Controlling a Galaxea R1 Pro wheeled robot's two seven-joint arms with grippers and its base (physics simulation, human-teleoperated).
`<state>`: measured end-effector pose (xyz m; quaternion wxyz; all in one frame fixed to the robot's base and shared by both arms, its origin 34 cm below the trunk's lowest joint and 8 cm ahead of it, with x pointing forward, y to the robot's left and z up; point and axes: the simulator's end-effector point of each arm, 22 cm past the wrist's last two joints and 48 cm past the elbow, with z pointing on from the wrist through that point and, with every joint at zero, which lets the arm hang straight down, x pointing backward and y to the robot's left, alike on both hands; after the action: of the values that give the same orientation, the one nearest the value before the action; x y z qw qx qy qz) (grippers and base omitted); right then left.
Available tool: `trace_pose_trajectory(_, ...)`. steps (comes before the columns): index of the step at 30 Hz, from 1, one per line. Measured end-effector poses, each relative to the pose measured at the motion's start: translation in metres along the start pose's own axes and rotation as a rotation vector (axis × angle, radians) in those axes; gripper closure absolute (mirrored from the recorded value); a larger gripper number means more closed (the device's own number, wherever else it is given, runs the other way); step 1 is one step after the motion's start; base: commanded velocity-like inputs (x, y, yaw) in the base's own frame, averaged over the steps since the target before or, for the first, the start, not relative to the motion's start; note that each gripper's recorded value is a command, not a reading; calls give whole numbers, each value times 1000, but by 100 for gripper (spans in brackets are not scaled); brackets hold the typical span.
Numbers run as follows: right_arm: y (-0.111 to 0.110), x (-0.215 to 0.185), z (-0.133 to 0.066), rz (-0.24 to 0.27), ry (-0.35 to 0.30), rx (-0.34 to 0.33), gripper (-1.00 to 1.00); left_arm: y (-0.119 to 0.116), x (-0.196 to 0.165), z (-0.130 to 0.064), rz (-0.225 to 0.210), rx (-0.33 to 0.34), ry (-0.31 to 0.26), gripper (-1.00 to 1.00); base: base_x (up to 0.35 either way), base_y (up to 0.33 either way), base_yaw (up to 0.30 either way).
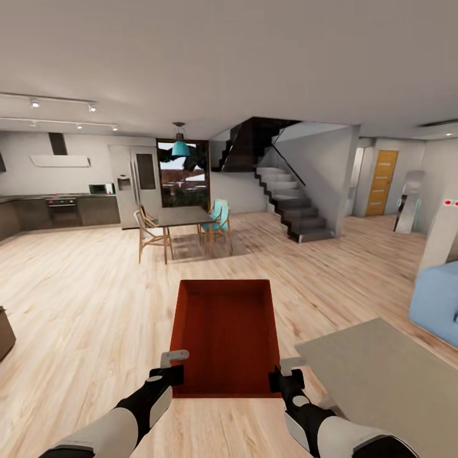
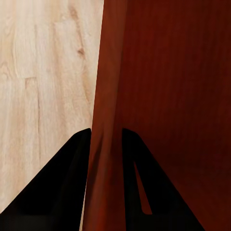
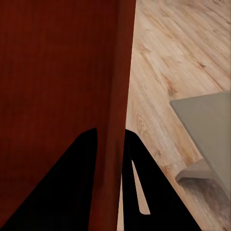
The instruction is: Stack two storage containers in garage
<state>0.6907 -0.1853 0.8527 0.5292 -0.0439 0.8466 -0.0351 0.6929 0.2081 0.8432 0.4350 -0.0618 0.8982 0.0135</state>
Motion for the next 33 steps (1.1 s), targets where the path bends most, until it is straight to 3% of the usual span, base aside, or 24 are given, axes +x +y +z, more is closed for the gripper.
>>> trace_pose_trajectory(18,0,0,0,0,0,0,100,0,0,0,0,0,0,100,322,0,1)
trace_pose_trajectory(33,0,0,0,0,0,0,100,0,0,0,0,0,0,100,322,0,159)
